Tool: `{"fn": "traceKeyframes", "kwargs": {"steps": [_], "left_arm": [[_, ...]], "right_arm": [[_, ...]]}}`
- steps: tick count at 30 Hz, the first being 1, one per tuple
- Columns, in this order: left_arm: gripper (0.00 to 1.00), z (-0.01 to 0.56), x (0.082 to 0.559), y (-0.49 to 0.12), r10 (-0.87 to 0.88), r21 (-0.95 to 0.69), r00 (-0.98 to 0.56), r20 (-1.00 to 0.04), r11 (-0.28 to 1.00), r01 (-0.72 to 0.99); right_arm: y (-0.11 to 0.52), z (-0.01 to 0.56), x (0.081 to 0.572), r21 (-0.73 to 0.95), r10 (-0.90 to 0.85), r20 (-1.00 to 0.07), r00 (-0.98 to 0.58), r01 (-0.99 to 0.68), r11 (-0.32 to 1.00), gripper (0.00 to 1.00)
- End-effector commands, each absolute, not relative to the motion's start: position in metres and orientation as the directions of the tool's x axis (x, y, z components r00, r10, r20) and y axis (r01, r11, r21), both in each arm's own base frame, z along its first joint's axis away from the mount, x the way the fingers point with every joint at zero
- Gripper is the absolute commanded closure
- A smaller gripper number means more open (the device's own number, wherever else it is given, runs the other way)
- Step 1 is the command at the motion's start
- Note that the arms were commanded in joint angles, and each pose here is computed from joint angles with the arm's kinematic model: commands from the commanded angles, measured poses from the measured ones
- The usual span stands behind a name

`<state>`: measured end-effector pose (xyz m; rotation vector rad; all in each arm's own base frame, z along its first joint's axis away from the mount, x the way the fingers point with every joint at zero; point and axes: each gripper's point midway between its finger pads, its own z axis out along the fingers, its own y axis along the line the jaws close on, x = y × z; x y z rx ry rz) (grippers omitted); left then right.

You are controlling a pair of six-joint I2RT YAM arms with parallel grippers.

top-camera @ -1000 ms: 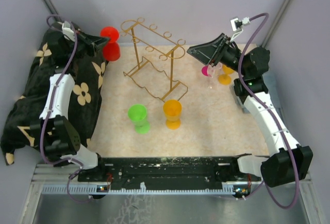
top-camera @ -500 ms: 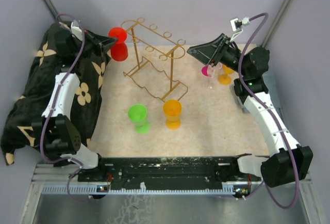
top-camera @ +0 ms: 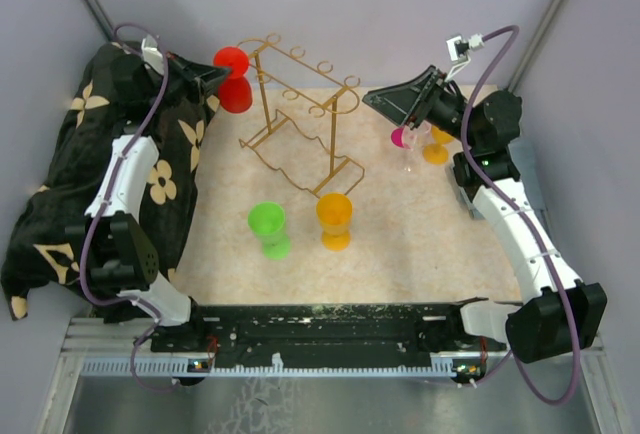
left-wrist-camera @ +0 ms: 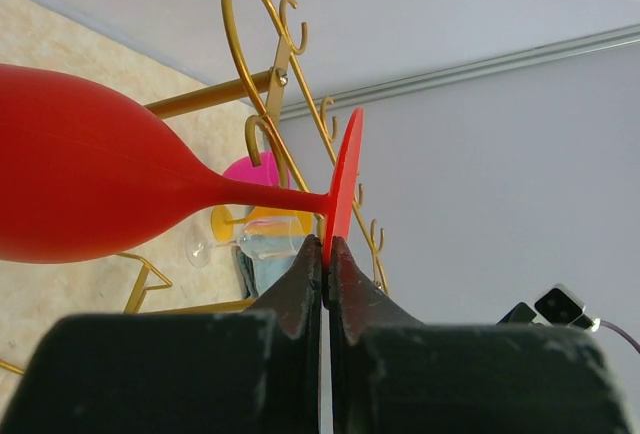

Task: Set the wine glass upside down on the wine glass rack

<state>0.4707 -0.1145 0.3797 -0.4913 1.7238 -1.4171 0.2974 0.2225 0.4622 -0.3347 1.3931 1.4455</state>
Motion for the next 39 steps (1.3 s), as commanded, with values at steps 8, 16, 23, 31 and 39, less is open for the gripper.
{"fn": "traceKeyframes", "kwargs": {"steps": [8,16,23,31,39], "left_arm": [[1.00,0.411,0.477,-0.120,-0.736,-0.913,-0.545,-0.401,0.276,0.300],[1.00,0.413,0.477,-0.127,-0.728,-0.910,-0.552,-0.406,0.266,0.319],[1.00,0.398,0.484,-0.138,-0.714,-0.919,-0.581,-0.390,0.259,0.297],[0.94,0.394,0.482,-0.142,-0.706,-0.919,-0.591,-0.391,0.265,0.291],[0.78,0.386,0.479,-0.145,-0.700,-0.924,-0.604,-0.382,0.267,0.275]], "right_arm": [[0.222,0.471,0.288,0.508,0.480,-0.802,-0.354,-0.828,0.238,0.56],[0.224,0.467,0.290,0.514,0.478,-0.800,-0.362,-0.825,0.236,0.56],[0.224,0.465,0.290,0.516,0.477,-0.800,-0.364,-0.823,0.239,0.56],[0.223,0.464,0.290,0.517,0.479,-0.800,-0.362,-0.821,0.243,0.56],[0.224,0.464,0.291,0.520,0.482,-0.797,-0.365,-0.820,0.239,0.56]]}}
